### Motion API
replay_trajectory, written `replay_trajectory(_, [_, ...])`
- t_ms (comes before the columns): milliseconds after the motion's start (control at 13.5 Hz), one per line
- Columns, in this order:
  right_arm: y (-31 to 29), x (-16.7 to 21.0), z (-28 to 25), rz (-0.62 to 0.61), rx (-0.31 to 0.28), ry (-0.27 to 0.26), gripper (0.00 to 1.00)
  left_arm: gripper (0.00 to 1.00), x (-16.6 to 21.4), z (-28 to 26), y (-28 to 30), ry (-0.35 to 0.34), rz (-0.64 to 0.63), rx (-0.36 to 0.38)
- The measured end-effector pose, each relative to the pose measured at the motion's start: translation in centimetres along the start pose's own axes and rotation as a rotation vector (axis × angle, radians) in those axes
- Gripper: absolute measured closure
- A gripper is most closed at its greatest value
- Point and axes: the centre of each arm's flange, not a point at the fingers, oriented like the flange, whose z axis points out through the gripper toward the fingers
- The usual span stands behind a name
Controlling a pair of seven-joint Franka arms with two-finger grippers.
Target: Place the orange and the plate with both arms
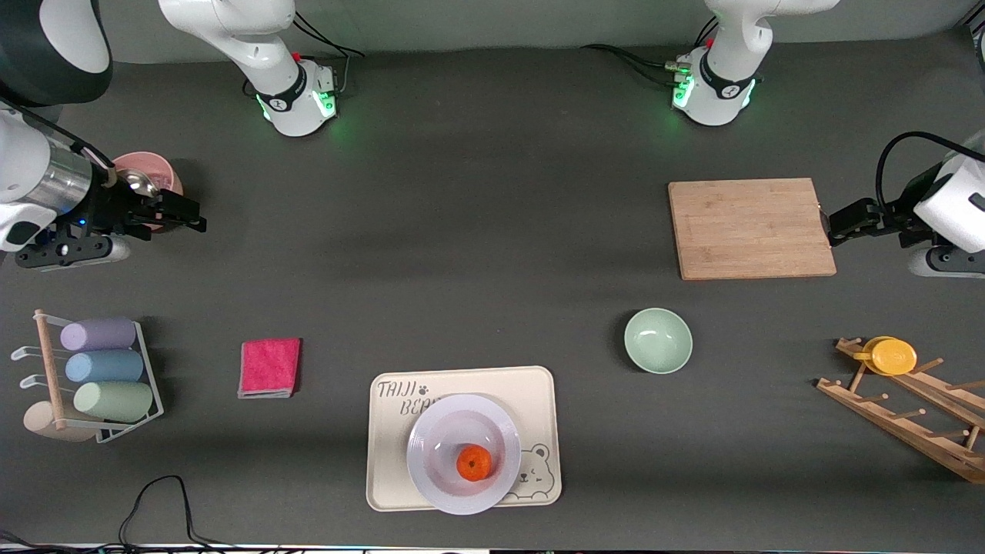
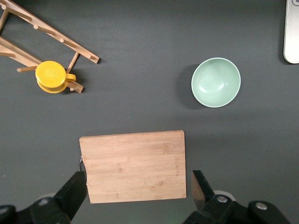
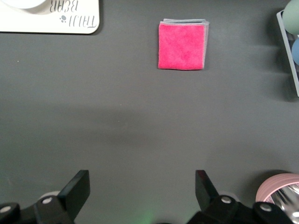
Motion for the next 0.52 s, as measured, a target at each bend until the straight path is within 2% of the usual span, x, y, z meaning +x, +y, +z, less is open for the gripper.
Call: replay_trajectory(518, [0.11,0.03,0.01,0.001,0.001,0.001,0.00,0.00,0.00,0.00,0.00,0.000,0.000,0.000])
